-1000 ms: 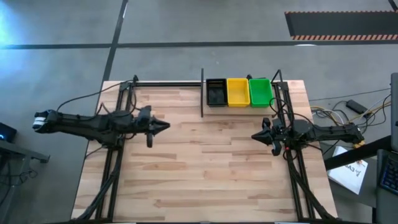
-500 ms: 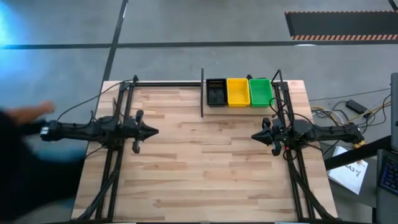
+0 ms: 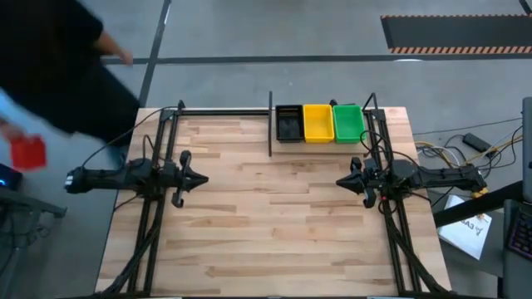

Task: Stack baskets on shelf by color
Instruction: Return to Home Position

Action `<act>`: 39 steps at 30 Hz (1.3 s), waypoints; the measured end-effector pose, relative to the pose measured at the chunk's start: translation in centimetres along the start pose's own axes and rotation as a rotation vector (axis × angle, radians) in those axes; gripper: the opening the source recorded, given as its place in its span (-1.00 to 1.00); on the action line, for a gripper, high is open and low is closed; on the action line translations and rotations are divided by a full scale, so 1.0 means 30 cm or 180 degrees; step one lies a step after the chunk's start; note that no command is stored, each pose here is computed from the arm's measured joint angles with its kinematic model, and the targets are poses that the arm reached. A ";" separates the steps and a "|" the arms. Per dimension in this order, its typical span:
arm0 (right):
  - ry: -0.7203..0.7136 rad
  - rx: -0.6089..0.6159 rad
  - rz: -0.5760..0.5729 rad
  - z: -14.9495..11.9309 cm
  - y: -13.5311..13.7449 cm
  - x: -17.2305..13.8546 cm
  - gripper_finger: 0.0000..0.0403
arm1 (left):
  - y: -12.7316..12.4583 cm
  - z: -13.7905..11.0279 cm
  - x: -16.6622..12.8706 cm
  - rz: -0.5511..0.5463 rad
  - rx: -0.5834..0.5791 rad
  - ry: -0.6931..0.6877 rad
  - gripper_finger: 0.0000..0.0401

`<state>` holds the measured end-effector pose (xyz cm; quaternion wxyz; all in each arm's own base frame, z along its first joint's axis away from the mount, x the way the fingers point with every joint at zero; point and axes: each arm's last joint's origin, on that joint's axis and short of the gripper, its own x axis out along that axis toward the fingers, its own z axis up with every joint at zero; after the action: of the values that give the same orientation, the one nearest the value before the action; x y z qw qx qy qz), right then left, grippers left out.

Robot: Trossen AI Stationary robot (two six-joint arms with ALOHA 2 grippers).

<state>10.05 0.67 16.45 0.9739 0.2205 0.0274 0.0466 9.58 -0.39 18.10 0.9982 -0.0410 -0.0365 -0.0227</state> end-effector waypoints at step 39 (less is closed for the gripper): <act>-0.0005 0.0000 0.0002 0.000 0.000 0.000 -0.96 | 0.000 -0.067 0.026 -0.0183 0.0349 0.0437 -0.93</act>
<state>10.05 0.67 16.47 0.9739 0.2205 0.0265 0.0468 10.51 -0.60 16.15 0.9981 0.0165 0.0296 -0.0522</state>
